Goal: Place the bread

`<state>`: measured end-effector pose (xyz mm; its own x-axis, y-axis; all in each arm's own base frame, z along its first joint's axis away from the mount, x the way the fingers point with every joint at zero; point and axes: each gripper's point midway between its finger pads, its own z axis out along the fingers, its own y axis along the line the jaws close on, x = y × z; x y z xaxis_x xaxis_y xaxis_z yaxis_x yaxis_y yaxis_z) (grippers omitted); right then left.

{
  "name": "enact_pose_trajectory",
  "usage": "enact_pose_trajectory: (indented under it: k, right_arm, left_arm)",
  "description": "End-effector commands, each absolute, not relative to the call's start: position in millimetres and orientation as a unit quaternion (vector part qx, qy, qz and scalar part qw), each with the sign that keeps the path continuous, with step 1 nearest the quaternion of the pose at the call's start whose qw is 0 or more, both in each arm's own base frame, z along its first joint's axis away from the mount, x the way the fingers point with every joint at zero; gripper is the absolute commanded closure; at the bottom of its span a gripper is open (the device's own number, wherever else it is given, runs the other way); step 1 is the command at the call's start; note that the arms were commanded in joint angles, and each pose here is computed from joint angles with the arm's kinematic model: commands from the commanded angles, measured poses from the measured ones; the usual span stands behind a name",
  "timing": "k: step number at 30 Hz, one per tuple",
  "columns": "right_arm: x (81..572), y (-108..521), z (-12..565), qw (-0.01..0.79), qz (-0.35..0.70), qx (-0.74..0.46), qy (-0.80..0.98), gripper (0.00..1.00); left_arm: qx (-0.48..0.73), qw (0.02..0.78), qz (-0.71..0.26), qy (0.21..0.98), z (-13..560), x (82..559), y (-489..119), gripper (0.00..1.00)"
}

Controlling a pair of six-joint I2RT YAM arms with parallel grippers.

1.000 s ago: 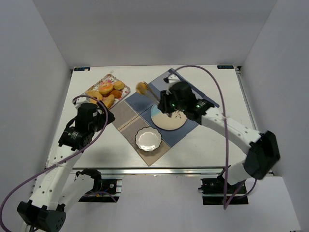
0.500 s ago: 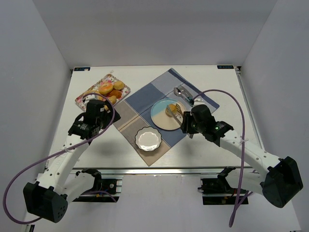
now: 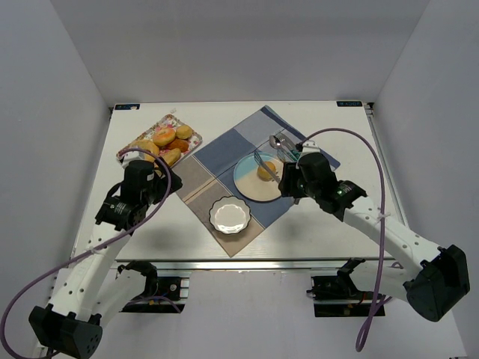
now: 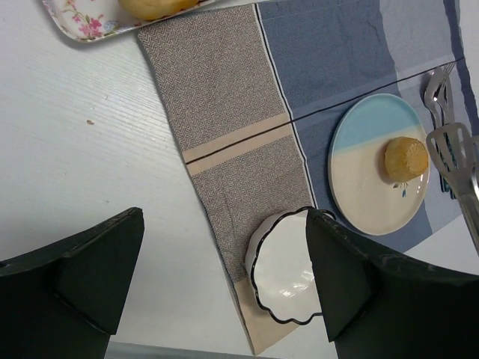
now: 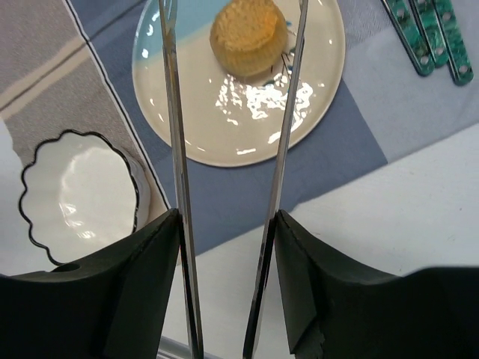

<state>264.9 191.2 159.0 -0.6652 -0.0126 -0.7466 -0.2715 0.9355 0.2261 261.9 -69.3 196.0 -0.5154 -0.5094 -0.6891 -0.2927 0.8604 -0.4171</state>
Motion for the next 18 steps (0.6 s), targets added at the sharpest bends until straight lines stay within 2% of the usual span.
enact_pose_trajectory:
  k: [1, 9, 18]
  right_arm:
    - [279, 205, 197, 0.444, 0.188, -0.095, 0.871, 0.43]
    - [283, 275, 211, 0.406, 0.267, -0.165, 0.858, 0.45]
    - [285, 403, 210, 0.381, 0.319, -0.170, 0.851, 0.46]
  left_arm:
    - [-0.241, 0.442, -0.120, 0.856, 206, 253, -63, 0.02]
    - [-0.248, 0.442, -0.108, 0.855, 214, 240, -54, 0.02]
    - [-0.268, 0.460, -0.081, 0.843, 220, 222, -34, 0.02]
